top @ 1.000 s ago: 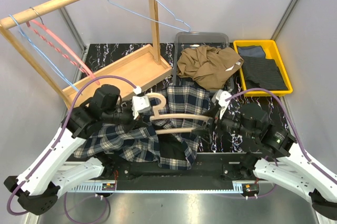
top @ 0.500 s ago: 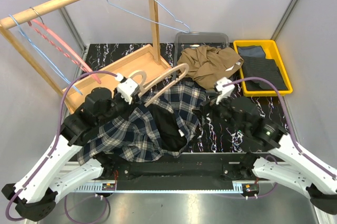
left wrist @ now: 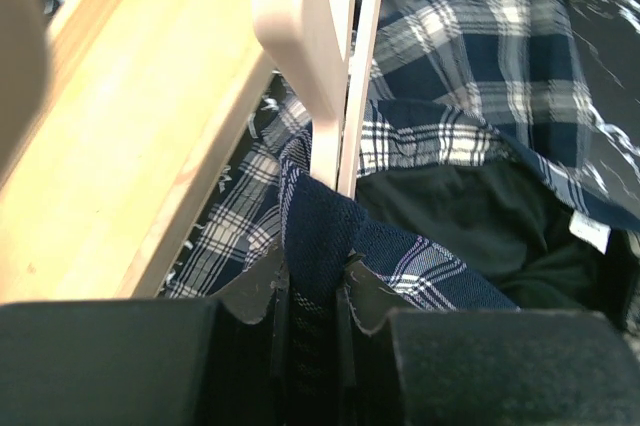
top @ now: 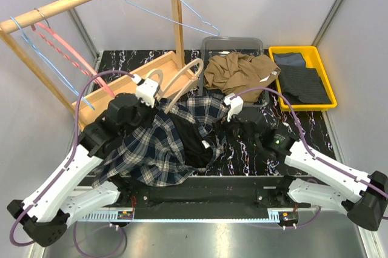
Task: Place the skirt on the hanger
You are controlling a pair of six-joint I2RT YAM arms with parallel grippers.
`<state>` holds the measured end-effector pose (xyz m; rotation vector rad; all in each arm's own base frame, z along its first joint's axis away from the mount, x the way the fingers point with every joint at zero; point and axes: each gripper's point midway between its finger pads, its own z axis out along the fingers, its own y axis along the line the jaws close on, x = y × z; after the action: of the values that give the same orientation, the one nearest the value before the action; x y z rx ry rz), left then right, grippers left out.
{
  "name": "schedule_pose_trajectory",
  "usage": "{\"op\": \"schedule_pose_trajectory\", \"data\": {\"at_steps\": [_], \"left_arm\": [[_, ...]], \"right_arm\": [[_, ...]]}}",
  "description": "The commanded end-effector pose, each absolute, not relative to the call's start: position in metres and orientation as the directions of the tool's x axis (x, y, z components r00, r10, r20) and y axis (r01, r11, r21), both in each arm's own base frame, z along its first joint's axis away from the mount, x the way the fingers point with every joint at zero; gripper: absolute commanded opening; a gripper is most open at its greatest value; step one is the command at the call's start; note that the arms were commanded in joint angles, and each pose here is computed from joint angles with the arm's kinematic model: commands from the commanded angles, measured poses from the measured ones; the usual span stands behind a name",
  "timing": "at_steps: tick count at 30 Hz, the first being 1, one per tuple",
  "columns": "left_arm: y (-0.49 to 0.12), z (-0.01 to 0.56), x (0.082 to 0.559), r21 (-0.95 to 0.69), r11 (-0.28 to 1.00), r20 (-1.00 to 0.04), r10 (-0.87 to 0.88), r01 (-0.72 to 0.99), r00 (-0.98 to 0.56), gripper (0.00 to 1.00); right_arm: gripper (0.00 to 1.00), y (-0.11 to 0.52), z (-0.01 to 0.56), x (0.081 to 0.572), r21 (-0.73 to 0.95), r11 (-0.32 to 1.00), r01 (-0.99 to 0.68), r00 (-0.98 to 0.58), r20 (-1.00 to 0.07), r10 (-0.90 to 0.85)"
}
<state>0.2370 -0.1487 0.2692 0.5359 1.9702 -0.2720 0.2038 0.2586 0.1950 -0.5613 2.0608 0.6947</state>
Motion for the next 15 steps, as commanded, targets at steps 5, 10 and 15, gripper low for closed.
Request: {"op": "schedule_pose_trajectory", "data": {"at_steps": [5, 10, 15], "left_arm": [[-0.141, 0.335, 0.271, -0.015, 0.95, -0.971, 0.061, 0.312, -0.232, 0.0], [-0.14, 0.342, 0.271, -0.015, 0.951, -0.975, 0.055, 0.31, -0.214, 0.0], [-0.133, 0.346, 0.261, -0.014, 0.949, -0.979, 0.051, 0.316, -0.195, 0.0]], "right_arm": [[0.88, 0.284, 0.182, 0.183, 0.309, 0.661, -0.684, -0.558, -0.806, -0.2], [0.67, 0.277, 0.16, 0.185, 0.305, 0.715, -0.629, -0.607, -0.767, -0.207], [0.06, 0.248, 0.152, 0.212, 0.2, 0.862, -0.466, -0.611, -0.777, -0.151]]}}
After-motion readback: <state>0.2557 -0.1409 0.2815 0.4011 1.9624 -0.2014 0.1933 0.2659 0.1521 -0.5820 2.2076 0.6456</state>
